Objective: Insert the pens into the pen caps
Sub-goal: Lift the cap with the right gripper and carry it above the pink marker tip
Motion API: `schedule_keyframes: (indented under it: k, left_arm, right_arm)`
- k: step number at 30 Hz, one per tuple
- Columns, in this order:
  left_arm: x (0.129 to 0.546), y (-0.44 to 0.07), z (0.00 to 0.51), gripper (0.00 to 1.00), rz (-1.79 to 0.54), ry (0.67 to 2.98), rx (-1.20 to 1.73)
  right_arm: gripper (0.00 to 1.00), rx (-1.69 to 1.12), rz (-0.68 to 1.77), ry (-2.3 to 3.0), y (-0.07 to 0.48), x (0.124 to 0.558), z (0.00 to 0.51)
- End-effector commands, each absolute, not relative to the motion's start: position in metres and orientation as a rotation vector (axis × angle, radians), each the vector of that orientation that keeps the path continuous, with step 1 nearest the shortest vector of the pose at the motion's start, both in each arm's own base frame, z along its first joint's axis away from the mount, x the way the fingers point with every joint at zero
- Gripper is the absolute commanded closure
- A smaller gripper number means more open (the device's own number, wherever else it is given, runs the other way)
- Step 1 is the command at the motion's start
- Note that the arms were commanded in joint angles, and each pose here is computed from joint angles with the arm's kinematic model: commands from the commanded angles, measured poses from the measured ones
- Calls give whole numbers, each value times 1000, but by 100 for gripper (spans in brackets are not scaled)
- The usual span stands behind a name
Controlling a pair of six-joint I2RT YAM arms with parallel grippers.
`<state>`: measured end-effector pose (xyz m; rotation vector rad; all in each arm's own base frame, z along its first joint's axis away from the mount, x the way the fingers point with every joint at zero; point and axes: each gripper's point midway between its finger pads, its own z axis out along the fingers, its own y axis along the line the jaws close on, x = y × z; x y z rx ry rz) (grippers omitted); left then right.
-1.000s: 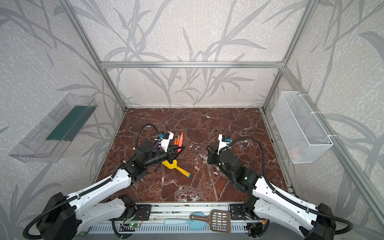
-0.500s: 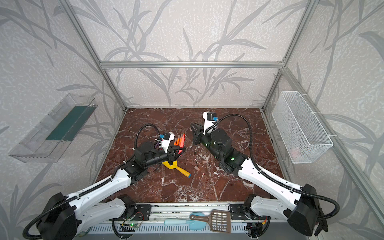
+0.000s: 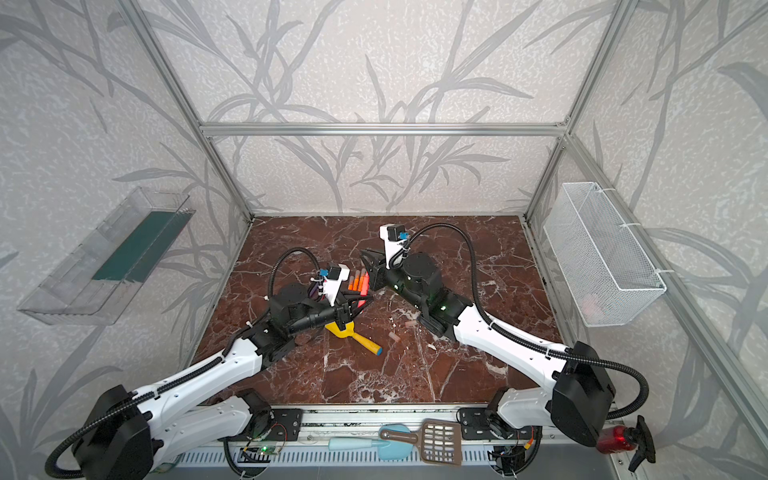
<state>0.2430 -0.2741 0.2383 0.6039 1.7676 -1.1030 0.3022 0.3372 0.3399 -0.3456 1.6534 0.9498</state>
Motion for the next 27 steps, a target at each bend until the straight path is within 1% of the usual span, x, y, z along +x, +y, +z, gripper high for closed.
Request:
schedule_keyframes:
  k: [1,16,27]
  left_arm:
    - [241,-275,256,100,-1108,1698,618]
    - [241,-273,256,100,-1097,1694,613]
    - [243,-273,254,100,-1091,1701,613]
  right_arm:
    - [100,-339,975,1592,336,300,358]
    - [100,-301,965,1602,325,297,346]
    - [100,-284,938,1585,316,296,356]
